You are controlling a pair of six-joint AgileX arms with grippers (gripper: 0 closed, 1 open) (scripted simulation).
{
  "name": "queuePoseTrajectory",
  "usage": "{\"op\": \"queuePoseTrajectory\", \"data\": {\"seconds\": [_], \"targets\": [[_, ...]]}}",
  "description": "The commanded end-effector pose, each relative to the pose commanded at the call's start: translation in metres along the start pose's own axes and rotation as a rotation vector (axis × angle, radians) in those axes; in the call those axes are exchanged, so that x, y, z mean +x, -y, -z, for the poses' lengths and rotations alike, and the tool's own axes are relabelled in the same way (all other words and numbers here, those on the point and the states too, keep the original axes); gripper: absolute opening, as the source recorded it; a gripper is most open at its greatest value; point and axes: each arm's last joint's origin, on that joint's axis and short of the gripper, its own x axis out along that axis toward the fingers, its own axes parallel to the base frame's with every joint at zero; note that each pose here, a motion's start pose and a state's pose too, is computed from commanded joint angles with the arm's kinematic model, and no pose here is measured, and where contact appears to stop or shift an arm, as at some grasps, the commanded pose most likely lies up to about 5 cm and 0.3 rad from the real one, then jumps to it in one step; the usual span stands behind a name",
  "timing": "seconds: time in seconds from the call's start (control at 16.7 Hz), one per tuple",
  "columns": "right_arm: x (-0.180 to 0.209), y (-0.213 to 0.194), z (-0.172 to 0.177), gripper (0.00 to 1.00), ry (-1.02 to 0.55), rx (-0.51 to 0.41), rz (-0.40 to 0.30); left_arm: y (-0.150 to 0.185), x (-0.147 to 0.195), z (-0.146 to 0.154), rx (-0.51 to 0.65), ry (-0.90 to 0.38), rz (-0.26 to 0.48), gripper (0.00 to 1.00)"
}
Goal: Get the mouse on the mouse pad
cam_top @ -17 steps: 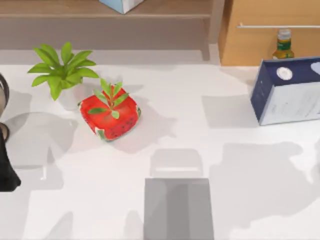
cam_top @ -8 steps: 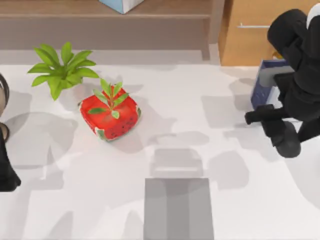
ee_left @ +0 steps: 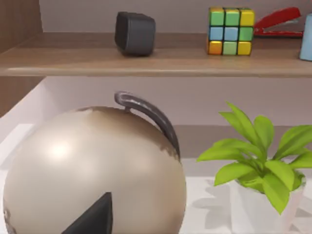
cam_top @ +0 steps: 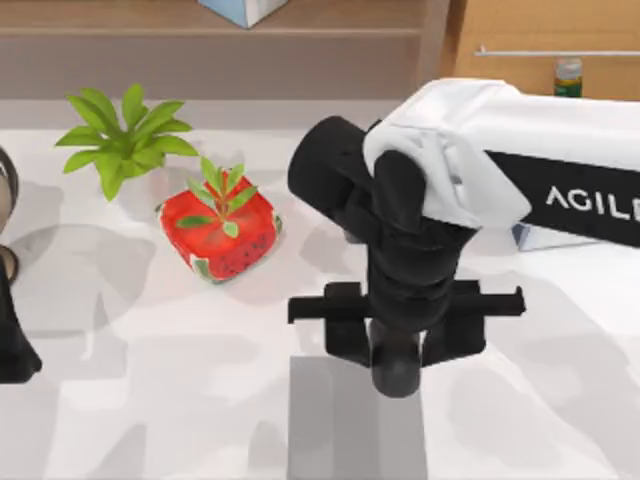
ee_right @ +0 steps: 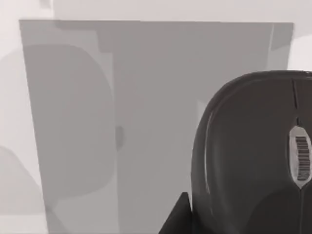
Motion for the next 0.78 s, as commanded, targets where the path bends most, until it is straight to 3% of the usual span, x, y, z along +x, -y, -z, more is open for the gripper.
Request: {"op": "queuePoseTrajectory", "data": {"seconds": [0.18,0.54,0.78], "targets": [[0.002,-0.024,0.021,0.00,0.002,0.009,-0.007,0.000,0.000,0.000,0.000,0.000,0.000,1.00],[0.001,-0.026,0.023,0.00,0.002,0.014,-0.010,0.000,0.000,0.000,0.000,0.000,0.000,1.00],[-0.005,-0.027,0.021,0.00,0.008,0.048,-0.072,0.000,0.000,0.000,0.000,0.000,0.000,1.00]]}}
